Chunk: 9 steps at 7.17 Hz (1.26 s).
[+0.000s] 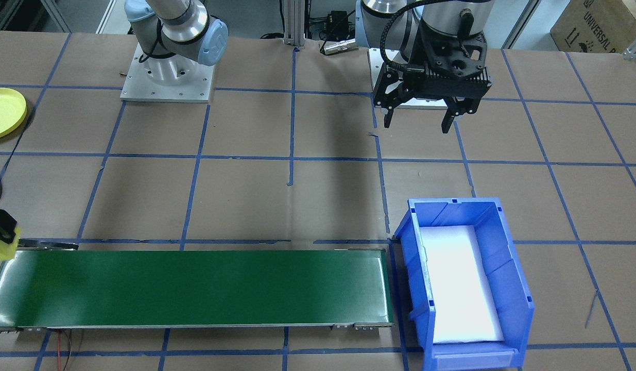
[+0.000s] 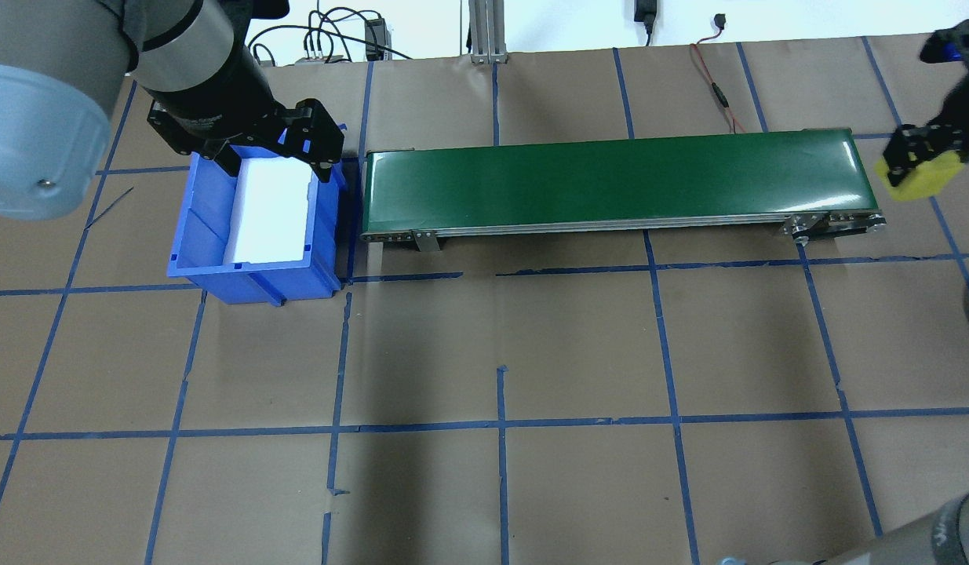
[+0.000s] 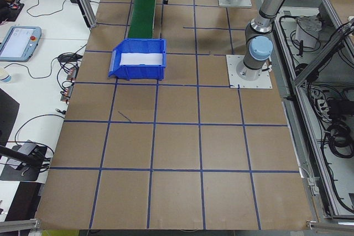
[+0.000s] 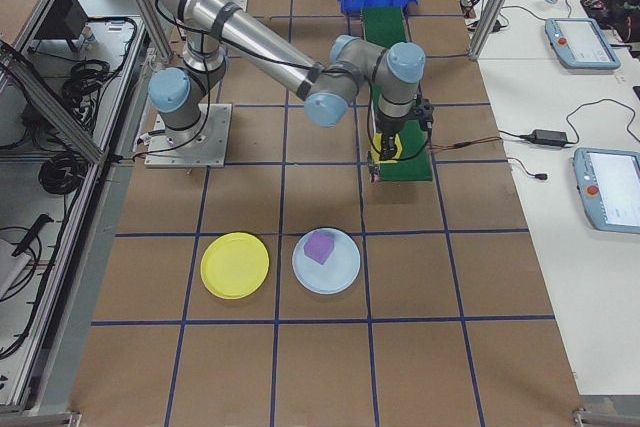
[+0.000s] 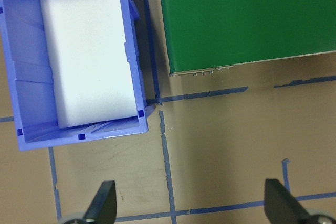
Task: Move block left to right into plate
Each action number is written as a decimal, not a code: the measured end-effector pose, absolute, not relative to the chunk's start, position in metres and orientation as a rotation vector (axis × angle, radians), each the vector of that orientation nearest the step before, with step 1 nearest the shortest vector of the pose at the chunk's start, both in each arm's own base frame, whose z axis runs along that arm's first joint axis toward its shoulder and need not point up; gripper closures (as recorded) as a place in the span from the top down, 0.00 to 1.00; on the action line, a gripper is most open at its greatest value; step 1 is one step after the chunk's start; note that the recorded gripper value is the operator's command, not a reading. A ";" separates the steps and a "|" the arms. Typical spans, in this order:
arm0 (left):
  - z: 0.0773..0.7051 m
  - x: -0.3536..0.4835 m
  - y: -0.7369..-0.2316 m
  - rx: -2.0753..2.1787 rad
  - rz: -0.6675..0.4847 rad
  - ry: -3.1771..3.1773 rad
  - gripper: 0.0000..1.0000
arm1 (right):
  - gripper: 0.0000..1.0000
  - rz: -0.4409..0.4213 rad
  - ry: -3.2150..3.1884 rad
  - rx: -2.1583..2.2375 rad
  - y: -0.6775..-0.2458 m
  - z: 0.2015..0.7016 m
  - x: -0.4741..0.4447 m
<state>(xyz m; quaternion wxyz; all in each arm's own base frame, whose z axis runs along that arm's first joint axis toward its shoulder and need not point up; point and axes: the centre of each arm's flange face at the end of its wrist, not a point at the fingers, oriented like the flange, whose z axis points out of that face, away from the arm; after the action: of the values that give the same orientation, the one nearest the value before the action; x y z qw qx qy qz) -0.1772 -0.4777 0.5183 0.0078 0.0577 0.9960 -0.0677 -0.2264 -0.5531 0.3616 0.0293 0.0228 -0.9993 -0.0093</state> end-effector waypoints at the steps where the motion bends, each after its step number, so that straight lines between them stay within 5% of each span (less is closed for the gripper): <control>1: 0.518 -0.178 -0.477 0.184 -0.212 3.113 1.00 | 0.09 -0.041 -3.065 0.089 -0.496 0.381 -0.295; 4: 0.516 -0.178 -0.478 0.183 -0.205 3.113 1.00 | 0.10 -0.067 -3.068 -0.046 -0.327 0.402 -0.453; 9: 0.516 -0.180 -0.478 0.183 -0.212 3.112 1.00 | 0.08 -0.208 -3.114 -0.091 -0.291 0.359 -0.452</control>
<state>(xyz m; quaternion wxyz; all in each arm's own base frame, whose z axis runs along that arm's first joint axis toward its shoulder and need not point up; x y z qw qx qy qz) -0.1798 -0.4782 0.5155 0.0085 0.0585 0.9959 -0.0679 -0.4525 -0.2910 0.3585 0.0096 -0.0291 -0.9973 -0.0667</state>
